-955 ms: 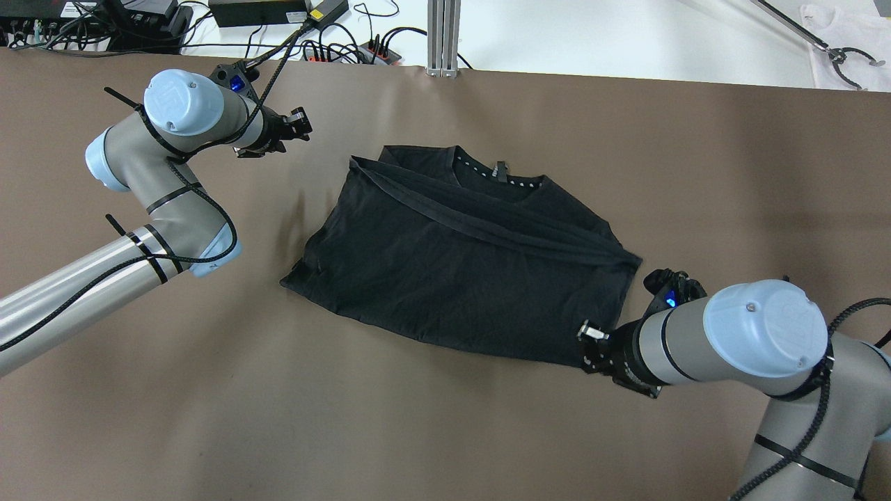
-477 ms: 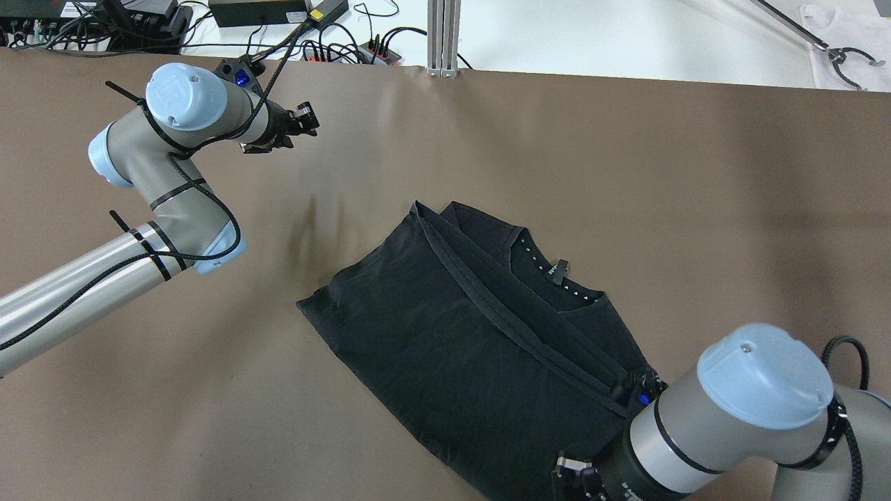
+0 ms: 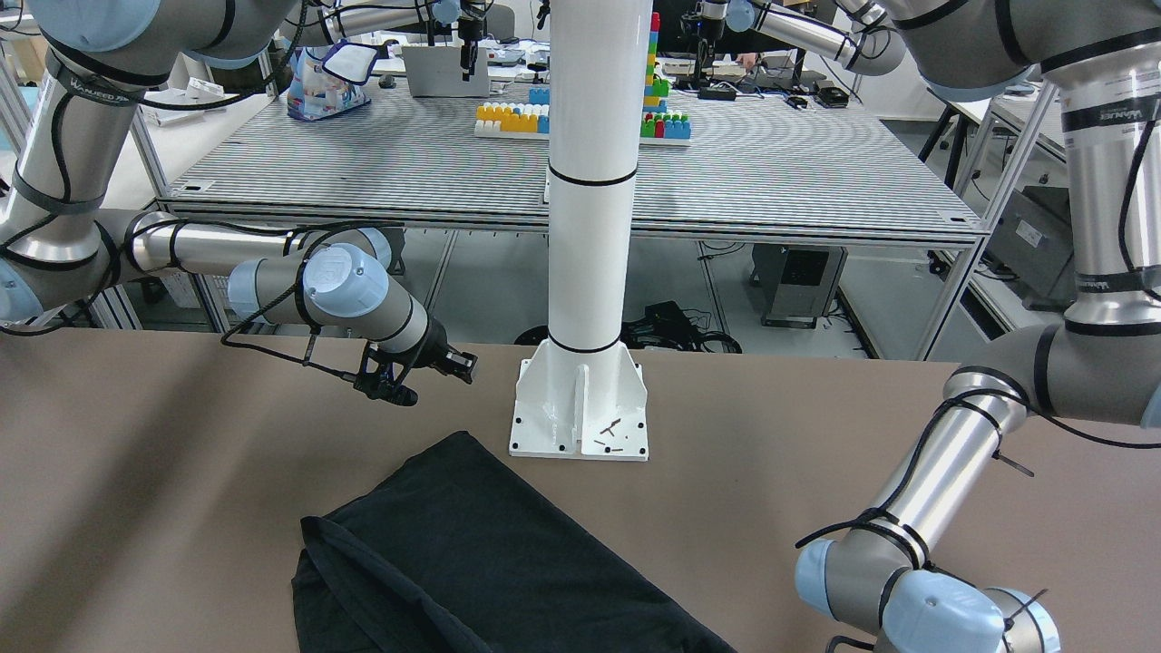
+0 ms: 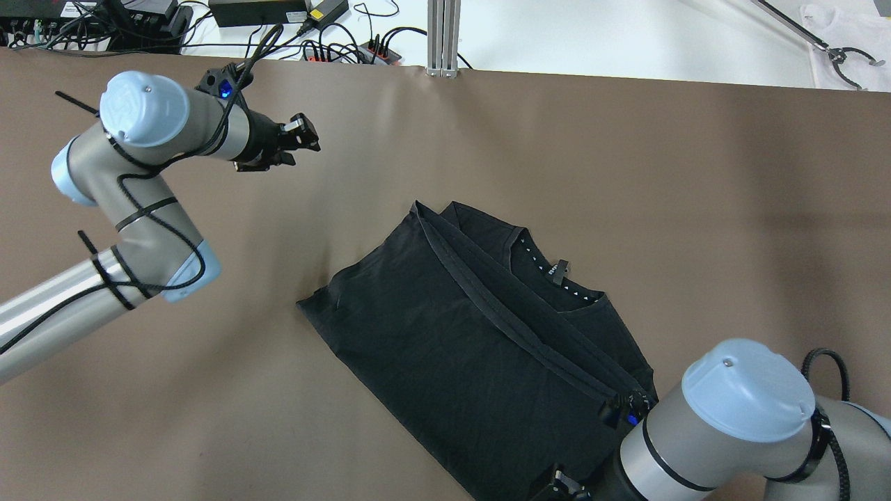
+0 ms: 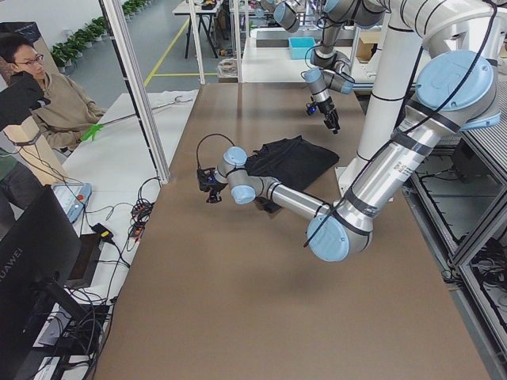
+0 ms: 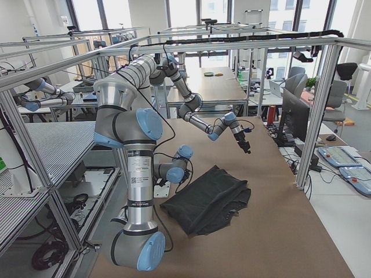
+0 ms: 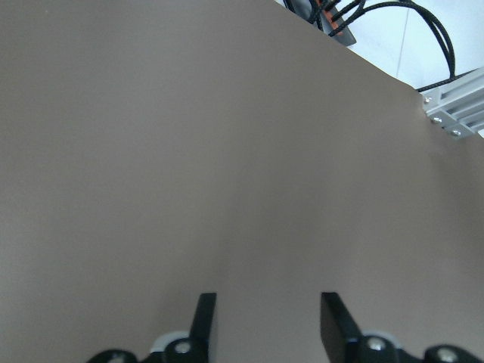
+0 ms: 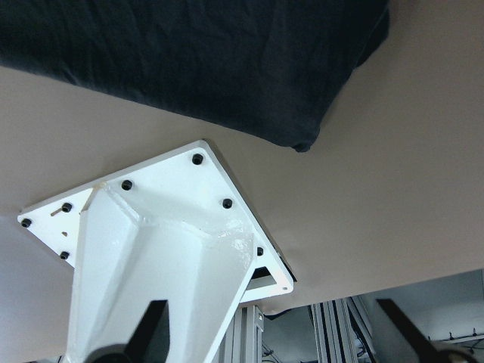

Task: Fold clothes
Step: 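Grasp the folded shirt's corner nearest the left gripper with the left gripper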

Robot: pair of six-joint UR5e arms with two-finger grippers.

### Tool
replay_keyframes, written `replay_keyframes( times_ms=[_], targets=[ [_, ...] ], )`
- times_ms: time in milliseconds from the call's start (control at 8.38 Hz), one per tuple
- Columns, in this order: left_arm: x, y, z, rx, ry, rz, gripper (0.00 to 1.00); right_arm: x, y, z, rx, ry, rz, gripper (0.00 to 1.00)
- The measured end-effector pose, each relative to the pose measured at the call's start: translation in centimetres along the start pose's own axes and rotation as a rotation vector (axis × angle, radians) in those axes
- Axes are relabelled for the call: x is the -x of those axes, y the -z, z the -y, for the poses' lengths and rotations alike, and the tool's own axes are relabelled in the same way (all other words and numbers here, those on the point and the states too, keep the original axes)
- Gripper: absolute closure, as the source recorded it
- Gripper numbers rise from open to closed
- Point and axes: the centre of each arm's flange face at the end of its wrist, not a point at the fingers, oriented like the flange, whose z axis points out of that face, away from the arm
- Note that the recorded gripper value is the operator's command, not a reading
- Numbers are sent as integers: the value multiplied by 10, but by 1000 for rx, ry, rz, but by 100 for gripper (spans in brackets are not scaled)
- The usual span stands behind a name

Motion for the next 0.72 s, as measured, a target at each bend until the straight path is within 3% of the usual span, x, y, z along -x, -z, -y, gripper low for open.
replay_keyframes(
  times_ms=[239, 477, 597, 716],
  targets=[
    [31, 33, -63, 78, 2, -34, 33, 6, 17, 20, -127, -2, 57, 5],
    [56, 45, -128, 138, 30, -31, 38, 14, 25, 43, -342, 0, 116, 5],
    [66, 40, -158, 150, 39, -16, 45, 15, 24, 51, -407, -4, 126, 5],
    [77, 33, -184, 161, 39, 5, 47, 16, 24, 57, -440, -8, 128, 5]
  ],
)
